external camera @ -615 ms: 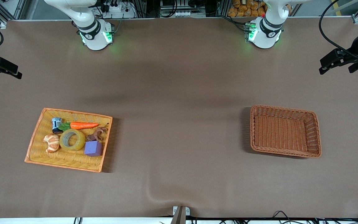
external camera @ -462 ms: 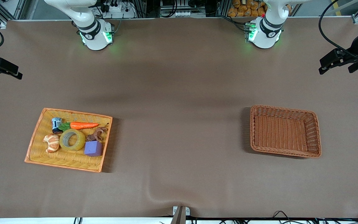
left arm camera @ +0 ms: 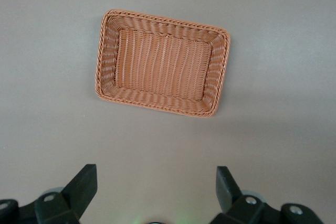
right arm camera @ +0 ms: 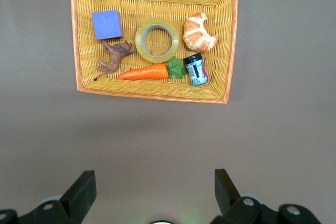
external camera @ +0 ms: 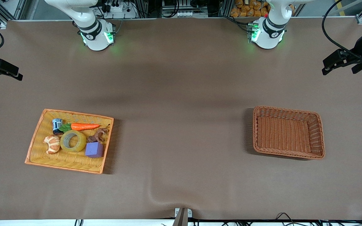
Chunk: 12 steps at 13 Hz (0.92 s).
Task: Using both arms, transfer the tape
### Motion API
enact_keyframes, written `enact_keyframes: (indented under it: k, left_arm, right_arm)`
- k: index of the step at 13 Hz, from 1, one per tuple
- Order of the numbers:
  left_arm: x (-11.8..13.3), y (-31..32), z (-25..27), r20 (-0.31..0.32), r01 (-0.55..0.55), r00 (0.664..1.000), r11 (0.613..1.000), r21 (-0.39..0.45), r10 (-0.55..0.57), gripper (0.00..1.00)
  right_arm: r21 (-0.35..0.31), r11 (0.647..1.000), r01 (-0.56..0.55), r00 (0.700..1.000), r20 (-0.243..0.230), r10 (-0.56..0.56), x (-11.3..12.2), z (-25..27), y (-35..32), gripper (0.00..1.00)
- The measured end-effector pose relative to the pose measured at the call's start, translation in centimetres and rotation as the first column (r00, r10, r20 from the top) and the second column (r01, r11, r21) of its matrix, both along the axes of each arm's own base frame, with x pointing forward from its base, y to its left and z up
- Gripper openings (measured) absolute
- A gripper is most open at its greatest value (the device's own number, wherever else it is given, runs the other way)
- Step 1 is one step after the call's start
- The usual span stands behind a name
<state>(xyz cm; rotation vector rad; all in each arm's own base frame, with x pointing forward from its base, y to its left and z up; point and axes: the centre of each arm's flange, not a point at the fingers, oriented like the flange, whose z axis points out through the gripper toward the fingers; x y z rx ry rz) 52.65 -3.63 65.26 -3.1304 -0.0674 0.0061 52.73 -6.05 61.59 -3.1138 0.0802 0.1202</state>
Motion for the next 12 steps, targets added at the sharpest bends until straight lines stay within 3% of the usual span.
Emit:
enact_keyframes:
  k: [4, 6, 8, 12]
  left_arm:
    - [0.5, 0.0, -0.8, -0.017, 0.0, 1.0, 1.0, 0.0, 0.0, 1.0]
    - [0.9, 0.0, -1.6, -0.032, 0.0, 0.999, 1.0, -0.001, 0.0, 1.0]
    - [1.0, 0.0, -1.7, -0.033, 0.0, 0.999, 1.0, -0.001, -0.001, 1.0]
    - [1.0, 0.0, -1.5, -0.03, 0.001, 1.0, 1.0, -0.001, -0.001, 1.0]
  right_arm:
    - [0.001, 1.0, -0.01, 1.0, -0.012, 0.01, 0.4, -1.0, 0.5, 1.0]
    - [-0.001, 0.999, -0.043, 0.999, 0.008, 0.043, 1.5, -4.5, 1.9, 1.0]
    - [-0.006, 0.992, -0.124, 0.992, 0.037, 0.124, 3.0, -9.6, 3.9, 1.0]
    - [-0.021, 0.95, -0.31, 0.949, 0.043, 0.311, 7.4, -21.3, 8.6, 1.0]
